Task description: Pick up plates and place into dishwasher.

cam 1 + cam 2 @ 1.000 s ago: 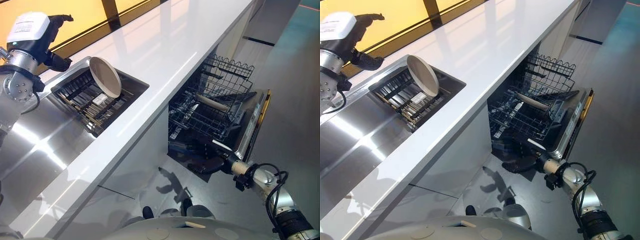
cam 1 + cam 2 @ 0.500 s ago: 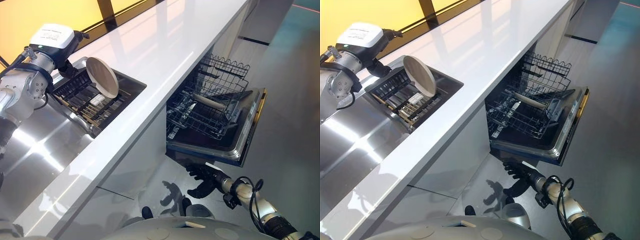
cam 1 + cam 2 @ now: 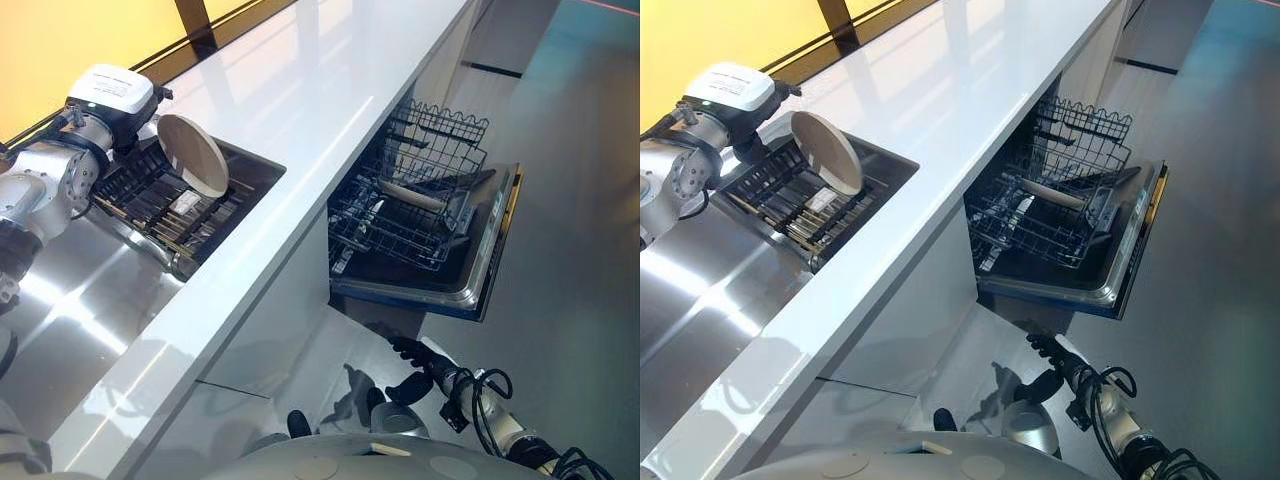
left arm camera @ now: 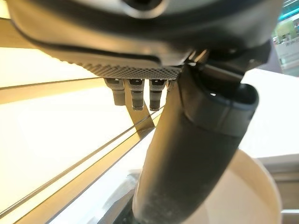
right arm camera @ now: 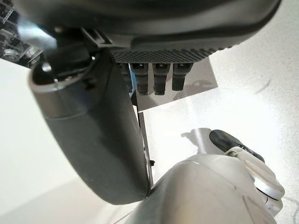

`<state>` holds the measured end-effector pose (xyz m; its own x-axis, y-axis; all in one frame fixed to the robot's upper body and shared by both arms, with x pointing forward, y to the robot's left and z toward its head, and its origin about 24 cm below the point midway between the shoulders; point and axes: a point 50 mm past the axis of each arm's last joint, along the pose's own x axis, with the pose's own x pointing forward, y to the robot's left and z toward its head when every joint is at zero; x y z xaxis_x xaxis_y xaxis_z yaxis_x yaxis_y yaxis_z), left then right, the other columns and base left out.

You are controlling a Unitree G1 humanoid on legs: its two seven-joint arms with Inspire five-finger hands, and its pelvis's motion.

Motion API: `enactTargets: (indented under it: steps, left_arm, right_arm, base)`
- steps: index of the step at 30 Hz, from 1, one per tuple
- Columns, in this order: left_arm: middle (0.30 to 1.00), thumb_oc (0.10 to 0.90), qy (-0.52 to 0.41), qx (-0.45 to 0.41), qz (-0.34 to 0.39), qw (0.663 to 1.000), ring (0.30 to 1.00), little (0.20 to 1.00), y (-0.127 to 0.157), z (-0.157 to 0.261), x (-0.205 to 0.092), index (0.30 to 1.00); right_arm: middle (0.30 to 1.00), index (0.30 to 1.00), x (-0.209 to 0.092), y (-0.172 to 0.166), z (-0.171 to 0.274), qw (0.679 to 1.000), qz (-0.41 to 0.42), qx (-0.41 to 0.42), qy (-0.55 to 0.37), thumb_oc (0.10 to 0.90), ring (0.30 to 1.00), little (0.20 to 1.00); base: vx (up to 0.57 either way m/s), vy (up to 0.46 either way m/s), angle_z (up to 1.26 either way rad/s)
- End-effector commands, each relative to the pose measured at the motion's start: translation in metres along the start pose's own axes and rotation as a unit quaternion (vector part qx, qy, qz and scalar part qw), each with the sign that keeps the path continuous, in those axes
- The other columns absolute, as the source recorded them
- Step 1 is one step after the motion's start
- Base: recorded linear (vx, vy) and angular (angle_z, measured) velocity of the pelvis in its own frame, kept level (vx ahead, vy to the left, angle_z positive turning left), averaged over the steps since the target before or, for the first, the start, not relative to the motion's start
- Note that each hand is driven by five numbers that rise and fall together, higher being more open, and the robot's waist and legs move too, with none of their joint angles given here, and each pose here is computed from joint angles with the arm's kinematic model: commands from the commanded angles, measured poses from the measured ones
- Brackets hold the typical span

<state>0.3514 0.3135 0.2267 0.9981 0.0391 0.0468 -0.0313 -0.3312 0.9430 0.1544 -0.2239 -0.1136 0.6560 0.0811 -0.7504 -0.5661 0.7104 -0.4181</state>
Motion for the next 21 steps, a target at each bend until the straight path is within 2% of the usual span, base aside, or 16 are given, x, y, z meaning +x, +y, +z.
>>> enactTargets:
  steps: [1, 9, 21]
  left_arm:
    - [0.900, 0.800, 0.086, 0.002, 0.136, 0.987, 0.900, 0.900, 0.070, -0.032, 0.005, 0.900]
    - [0.900, 0.800, 0.097, 0.004, 0.134, 0.986, 0.900, 0.900, 0.057, -0.036, 0.005, 0.900]
    - [0.900, 0.800, 0.107, -0.012, 0.162, 0.981, 0.900, 0.900, 0.056, -0.031, 0.010, 0.900]
  right_arm:
    - [0.900, 0.900, -0.011, -0.003, -0.019, 1.000, -0.011, -0.022, 0.015, 0.800, 0.900, 0.900]
    - [0.900, 0.900, -0.016, 0.004, -0.026, 1.000, -0.003, -0.020, 0.022, 0.800, 0.900, 0.900]
    - [0.900, 0.900, -0.021, 0.011, -0.036, 0.999, 0.006, -0.019, 0.036, 0.800, 0.900, 0.900]
  base:
    - [0.08, 0.018, -0.06]
    - [0.07, 0.014, -0.04]
    - [0.05, -0.002, -0.04]
